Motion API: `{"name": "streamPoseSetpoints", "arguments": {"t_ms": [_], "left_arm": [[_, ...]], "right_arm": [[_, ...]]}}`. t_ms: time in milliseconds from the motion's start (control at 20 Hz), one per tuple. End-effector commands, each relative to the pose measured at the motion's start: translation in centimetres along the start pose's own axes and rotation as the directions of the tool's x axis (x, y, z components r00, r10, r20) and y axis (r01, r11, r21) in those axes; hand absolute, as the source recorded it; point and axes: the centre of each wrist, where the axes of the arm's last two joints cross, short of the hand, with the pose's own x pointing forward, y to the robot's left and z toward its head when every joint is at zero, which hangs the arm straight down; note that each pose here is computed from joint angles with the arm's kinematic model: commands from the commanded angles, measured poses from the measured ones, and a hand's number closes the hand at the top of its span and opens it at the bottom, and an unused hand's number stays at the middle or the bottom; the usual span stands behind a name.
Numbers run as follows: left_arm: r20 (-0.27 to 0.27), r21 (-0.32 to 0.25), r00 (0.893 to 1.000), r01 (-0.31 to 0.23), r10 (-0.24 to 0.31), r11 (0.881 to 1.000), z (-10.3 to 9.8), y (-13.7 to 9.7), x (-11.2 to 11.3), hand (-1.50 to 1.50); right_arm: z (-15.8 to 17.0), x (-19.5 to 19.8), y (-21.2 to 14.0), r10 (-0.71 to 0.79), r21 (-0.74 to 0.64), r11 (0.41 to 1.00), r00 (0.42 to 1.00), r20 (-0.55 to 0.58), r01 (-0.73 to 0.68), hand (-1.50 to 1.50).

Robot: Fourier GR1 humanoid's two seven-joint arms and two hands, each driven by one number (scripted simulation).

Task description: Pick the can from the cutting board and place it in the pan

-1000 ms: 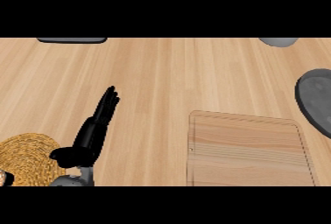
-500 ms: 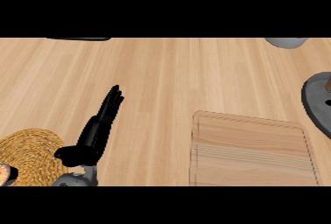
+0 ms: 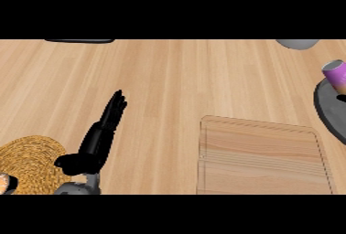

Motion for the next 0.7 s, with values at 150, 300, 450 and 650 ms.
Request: {"name": "streamPoseSetpoints", "arguments": {"t_ms": [150, 300, 450, 650], "left_arm": [[-0.006, 0.014, 1.0, 0.003, -0.003, 1.0, 0.2, -0.3, -0.5, 0.0], [-0.021, 0.031, 1.0, 0.013, -0.012, 0.999, 1.6, 1.6, 0.7, 0.0], [-0.017, 0.045, 1.0, 0.013, -0.012, 0.999, 1.9, 0.9, -1.6, 0.0], [-0.011, 0.049, 1.0, 0.005, -0.004, 0.999, 0.3, 1.1, -0.5, 0.0]], "right_arm": [[0.5, -1.9, -2.8, -0.241, -0.062, 0.969, 0.971, 0.009, 0.241, -1.5], [1.8, -4.4, -6.1, -0.326, -0.053, 0.944, 0.945, 0.011, 0.326, -1.5], [2.2, -5.2, -10.0, -0.408, 0.049, 0.912, 0.913, 0.012, 0.407, -1.5], [4.3, -7.6, -10.7, -0.436, 0.16, 0.891, 0.9, 0.031, 0.426, -1.5]]}}
